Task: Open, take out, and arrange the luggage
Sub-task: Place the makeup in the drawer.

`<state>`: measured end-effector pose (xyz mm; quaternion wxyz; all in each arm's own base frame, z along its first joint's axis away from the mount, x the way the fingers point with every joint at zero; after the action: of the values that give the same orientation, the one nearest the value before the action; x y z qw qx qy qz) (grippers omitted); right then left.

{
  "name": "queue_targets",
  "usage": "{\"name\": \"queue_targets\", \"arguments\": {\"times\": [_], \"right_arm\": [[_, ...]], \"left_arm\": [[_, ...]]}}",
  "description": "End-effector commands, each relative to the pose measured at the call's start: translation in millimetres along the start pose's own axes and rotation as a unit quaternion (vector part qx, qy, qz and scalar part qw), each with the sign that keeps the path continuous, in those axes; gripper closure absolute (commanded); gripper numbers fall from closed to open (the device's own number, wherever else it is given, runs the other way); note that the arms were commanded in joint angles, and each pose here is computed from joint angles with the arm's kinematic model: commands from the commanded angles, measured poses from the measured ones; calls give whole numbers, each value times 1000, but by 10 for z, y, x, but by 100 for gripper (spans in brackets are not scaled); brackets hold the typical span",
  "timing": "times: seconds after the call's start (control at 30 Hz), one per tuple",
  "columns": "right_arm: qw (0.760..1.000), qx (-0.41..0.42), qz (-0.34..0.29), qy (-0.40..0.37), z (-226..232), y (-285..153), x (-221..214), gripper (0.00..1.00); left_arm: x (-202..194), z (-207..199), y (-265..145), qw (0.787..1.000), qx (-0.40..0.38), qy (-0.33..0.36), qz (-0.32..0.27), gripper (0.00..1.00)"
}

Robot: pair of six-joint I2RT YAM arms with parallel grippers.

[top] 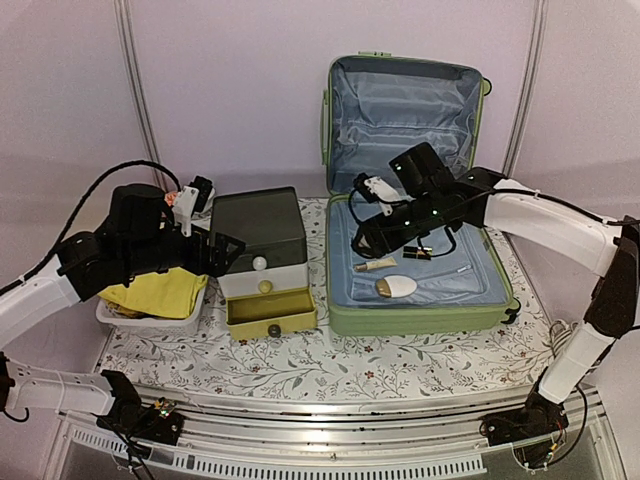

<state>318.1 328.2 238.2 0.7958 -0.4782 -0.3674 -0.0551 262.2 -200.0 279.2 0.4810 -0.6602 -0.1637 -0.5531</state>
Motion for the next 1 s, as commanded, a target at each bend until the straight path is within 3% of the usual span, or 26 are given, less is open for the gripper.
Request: {"name": "queue_targets", "arguments": {"times": [0.0, 0.47, 0.97], "right_arm": [[994, 94, -21, -49, 596, -176, -1, 37], [978, 194, -6, -80, 1493, 136, -493, 38], [987, 156, -49, 5, 1503, 908, -588, 41]], "left_arm": [[-114, 83, 21, 1000, 11, -25, 16, 2], [-408, -187, 19, 991, -71, -109, 28, 2], [-968, -346, 238, 976, -98, -176, 84, 6]]}}
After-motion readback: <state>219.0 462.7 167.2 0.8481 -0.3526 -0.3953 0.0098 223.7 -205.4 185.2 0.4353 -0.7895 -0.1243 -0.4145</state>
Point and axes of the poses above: each gripper's point midway between its finger pads, its own y axis out along the fingers, its own z axis along the line the jaws close on, x = y × z, the point moved 1 cm from there along -y, back along the fingers, and after that the axes turned 13 degrees about y, right-handed, at the moved point
